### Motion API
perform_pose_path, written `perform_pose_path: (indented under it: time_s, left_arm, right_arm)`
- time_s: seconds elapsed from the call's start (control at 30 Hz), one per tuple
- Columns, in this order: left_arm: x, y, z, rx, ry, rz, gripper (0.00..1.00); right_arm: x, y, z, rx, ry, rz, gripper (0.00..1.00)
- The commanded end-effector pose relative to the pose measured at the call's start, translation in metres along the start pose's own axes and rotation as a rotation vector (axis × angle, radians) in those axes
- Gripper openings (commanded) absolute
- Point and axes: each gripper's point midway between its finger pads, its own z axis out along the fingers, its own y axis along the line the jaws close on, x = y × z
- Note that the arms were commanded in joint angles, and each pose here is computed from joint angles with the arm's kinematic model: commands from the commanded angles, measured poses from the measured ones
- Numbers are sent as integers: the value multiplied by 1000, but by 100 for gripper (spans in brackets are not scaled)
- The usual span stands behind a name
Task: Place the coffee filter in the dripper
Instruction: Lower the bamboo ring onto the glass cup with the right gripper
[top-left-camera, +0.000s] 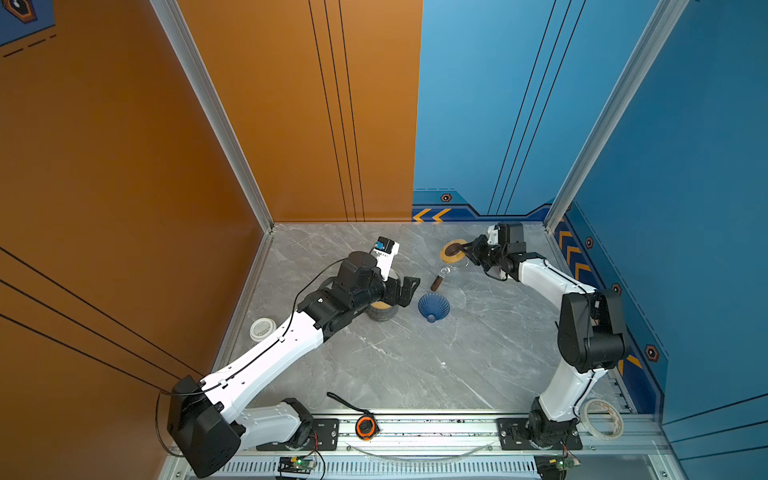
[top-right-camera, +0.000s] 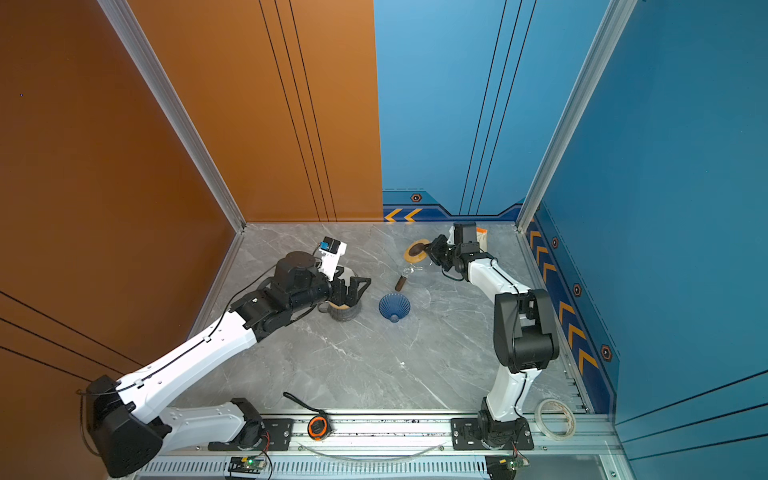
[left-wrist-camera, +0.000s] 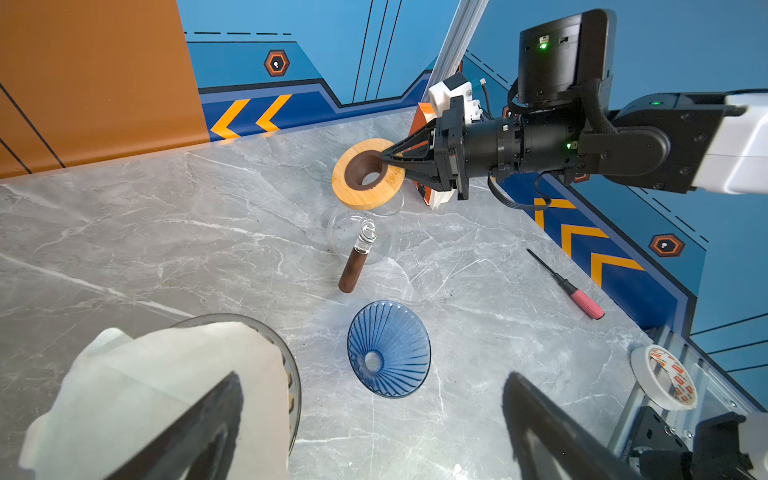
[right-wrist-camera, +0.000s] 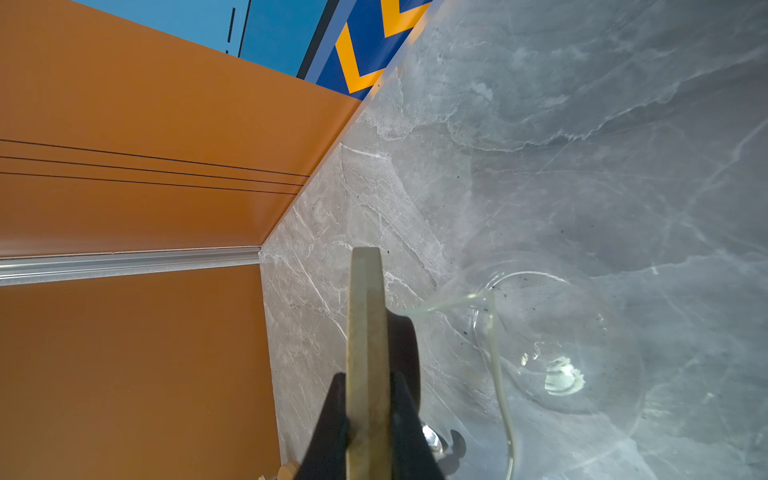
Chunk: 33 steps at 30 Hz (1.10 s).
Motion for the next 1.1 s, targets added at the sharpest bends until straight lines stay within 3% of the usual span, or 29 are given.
perform_pose_path:
  time_s: [0.0,0.53,1.07]
  left_arm:
    - [-5,-5,-8,12,-20,7,98]
    - [-6,-12,-4,25,-11,12,98]
    - [-7,-13,-5,21,-3,23,98]
  right_arm:
    - [-4,-2,-11,8,-29,14,15]
    - [-4,-10,-19,16,-39,32,28]
    - [-7,-20,-29,32,-51,38,32]
